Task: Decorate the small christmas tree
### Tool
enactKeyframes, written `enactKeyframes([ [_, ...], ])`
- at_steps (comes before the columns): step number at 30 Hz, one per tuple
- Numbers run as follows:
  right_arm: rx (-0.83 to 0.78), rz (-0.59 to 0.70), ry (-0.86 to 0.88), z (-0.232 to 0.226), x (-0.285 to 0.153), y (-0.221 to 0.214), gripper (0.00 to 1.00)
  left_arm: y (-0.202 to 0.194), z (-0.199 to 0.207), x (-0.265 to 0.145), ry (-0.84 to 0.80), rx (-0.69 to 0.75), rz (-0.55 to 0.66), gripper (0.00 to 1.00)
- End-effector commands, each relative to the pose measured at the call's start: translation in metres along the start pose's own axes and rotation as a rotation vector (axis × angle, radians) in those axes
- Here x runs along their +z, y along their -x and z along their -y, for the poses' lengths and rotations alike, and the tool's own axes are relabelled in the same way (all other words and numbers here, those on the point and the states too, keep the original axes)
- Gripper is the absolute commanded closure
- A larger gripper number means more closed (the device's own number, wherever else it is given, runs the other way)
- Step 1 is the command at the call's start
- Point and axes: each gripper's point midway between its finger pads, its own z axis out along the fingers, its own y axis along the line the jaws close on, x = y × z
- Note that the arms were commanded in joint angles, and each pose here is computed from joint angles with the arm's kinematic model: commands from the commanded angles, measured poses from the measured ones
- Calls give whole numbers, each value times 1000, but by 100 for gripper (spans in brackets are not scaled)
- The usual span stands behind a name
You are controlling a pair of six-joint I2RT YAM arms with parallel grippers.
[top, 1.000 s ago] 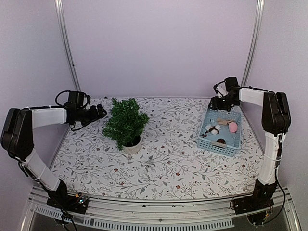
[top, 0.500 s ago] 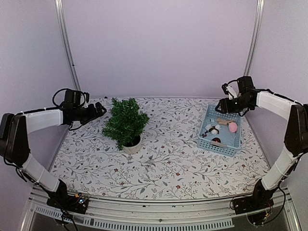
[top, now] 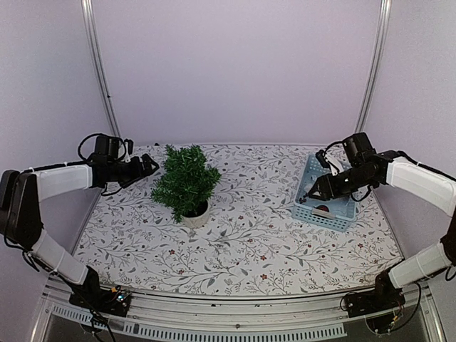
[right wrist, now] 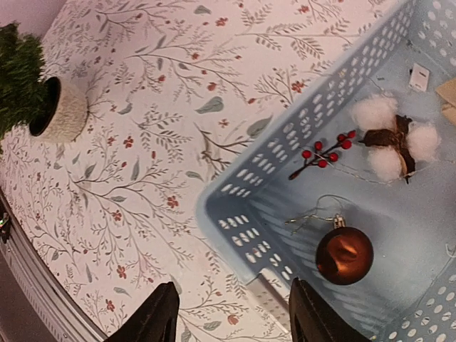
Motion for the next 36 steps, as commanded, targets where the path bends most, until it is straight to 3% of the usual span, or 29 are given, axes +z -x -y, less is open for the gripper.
enactKeyframes([
  [1, -42, 94, 9, -27, -28, 6, 45, -3, 14, -4, -52, 12, 11, 1],
  [6, -46, 144, -8, -47, -38, 43, 54, -6, 17, -1, -61, 2, 4, 1],
  [10, -76, 93, -127, -76, -22, 59, 51, -4, 15, -4, -43, -10, 15, 1],
  [16, -57, 23, -313, -92, 18, 56, 54, -7, 7, -2, 5, -34, 12, 1],
  [21, -81, -16, -364, -114, 51, 37, 55, -9, 1, 0, 32, -55, 8, 1],
  [29, -98, -68, -560, -87, 85, 23, 58, -11, -1, 2, 45, -63, -1, 1],
  [36, -147, -96, -628, -71, 106, 25, 58, -12, 0, 3, 33, -53, -4, 1],
])
